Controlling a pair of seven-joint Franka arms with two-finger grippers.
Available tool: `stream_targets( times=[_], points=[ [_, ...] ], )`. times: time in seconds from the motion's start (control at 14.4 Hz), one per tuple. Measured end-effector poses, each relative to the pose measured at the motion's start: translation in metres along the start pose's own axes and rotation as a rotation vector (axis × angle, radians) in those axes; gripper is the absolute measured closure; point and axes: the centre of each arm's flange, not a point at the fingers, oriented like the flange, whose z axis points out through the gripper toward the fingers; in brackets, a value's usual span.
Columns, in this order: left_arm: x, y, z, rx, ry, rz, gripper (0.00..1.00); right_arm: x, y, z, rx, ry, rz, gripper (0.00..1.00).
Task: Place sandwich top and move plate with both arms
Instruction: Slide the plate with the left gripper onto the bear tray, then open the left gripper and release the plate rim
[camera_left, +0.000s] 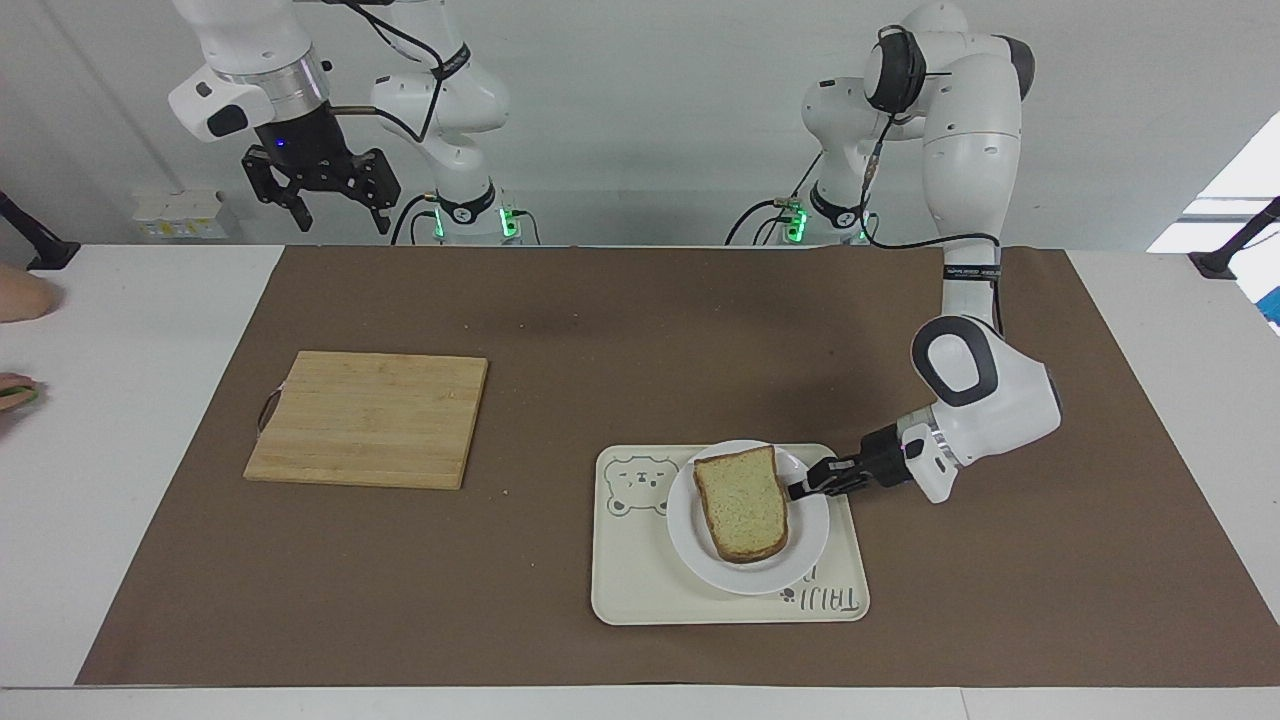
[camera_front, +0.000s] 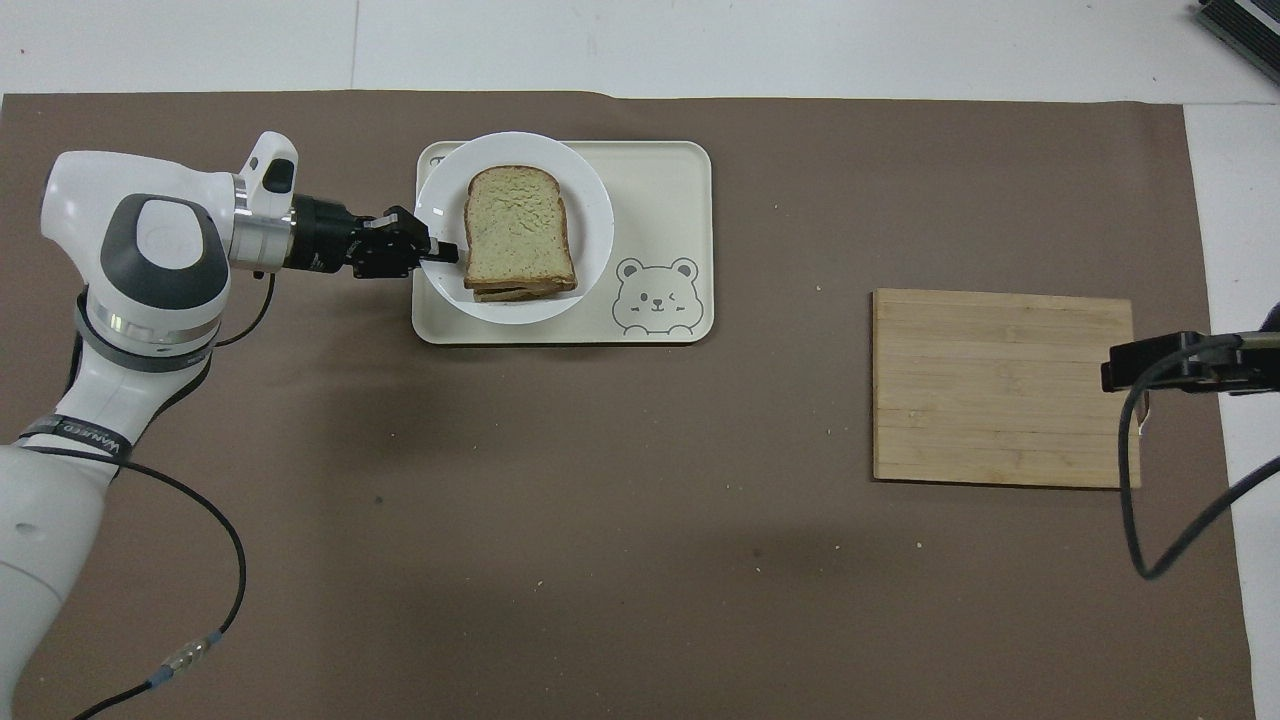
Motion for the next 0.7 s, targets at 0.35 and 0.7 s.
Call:
stream_targets(
  times=[0.35,0.7],
  points=[
    [-0.001,0.003,0.003,0.004,0.002,0.005,0.76,0.000,0.000,0.000,0.000,0.000,0.000,0.00],
    [0.004,-0.006,-0.012,0.024,0.014,0.004,0.19,0.000,0.000,0.000,0.000,0.000,0.000,0.00]
  ],
)
